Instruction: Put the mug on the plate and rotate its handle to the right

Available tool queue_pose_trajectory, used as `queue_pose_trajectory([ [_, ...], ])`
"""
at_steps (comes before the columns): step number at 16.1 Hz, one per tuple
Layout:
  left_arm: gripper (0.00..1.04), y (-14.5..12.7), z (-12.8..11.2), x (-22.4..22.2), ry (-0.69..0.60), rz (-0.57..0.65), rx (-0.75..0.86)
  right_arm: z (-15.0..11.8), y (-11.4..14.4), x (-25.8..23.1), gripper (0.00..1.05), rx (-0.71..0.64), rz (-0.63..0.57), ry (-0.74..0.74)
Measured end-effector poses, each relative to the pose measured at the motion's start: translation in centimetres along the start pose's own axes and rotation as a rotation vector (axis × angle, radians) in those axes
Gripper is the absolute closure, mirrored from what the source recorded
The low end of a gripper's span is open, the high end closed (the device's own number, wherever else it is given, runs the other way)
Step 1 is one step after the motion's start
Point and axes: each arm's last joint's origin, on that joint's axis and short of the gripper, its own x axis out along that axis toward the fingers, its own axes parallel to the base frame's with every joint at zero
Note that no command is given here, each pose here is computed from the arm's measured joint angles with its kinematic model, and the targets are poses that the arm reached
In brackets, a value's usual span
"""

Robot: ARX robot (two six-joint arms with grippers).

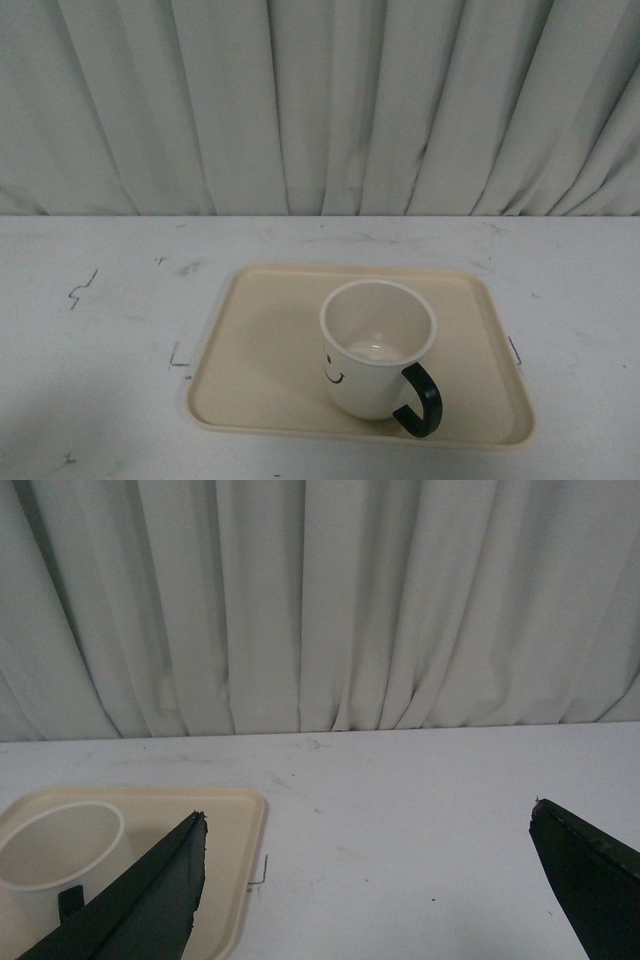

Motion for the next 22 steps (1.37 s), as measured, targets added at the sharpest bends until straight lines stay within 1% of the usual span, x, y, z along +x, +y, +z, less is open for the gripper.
queue_pose_trajectory([
  [1, 0.44, 0.0, 0.0, 0.0, 0.000, 0.000, 0.000, 0.0, 0.0, 0.0, 0.06, 0.000, 0.000, 0.000],
  [2, 0.40, 0.0, 0.0, 0.0, 0.000, 0.000, 0.000, 0.0, 0.0, 0.0, 0.06, 0.000, 0.000, 0.000],
  [3, 0.12, 0.0, 0.0, 0.0, 0.000, 0.000, 0.000, 0.0, 0.0, 0.0, 0.06, 0.000, 0.000, 0.000],
  [4, 0.08, 0.0, 0.0, 0.0, 0.000, 0.001, 0.000, 0.0, 0.2, 0.2, 0.06, -0.030, 0.096, 0.193],
  [5, 0.07, 0.0, 0.0, 0.0, 0.000, -0.001, 0.000, 4.2, 1.7, 3.5, 0.06, -0.039, 0.265, 0.240],
  [6, 0.07, 0.0, 0.0, 0.0, 0.000, 0.000, 0.000, 7.5, 2.8, 5.9, 0.06, -0.047, 0.315, 0.208],
  [7, 0.07, 0.0, 0.0, 0.0, 0.000, 0.000, 0.000, 9.2, 4.0, 8.4, 0.06, -0.044, 0.338, 0.278],
  [8, 0.07, 0.0, 0.0, 0.0, 0.000, 0.000, 0.000, 9.2, 5.2, 11.2, 0.06, -0.045, 0.315, 0.426],
  [10, 0.07, 0.0, 0.0, 0.0, 0.000, 0.000, 0.000, 8.1, 7.1, 16.7, 0.06, -0.049, 0.302, 0.650],
  [12, 0.07, 0.0, 0.0, 0.0, 0.000, 0.000, 0.000, 7.4, 8.8, 21.0, 0.06, -0.040, 0.311, 0.737],
  [14, 0.07, 0.0, 0.0, 0.0, 0.000, 0.000, 0.000, 4.9, 10.6, 24.4, 0.06, -0.033, 0.327, 0.845],
  [16, 0.07, 0.0, 0.0, 0.0, 0.000, 0.000, 0.000, 2.1, 12.3, 25.8, 0.06, -0.058, 0.349, 0.975],
  [19, 0.07, 0.0, 0.0, 0.0, 0.000, 0.000, 0.000, 0.5, 14.6, 26.9, 0.06, -0.078, 0.380, 1.029],
  [22, 0.07, 0.0, 0.0, 0.0, 0.000, 0.000, 0.000, -1.9, 15.3, 27.5, 0.06, -0.060, 0.335, 1.120],
])
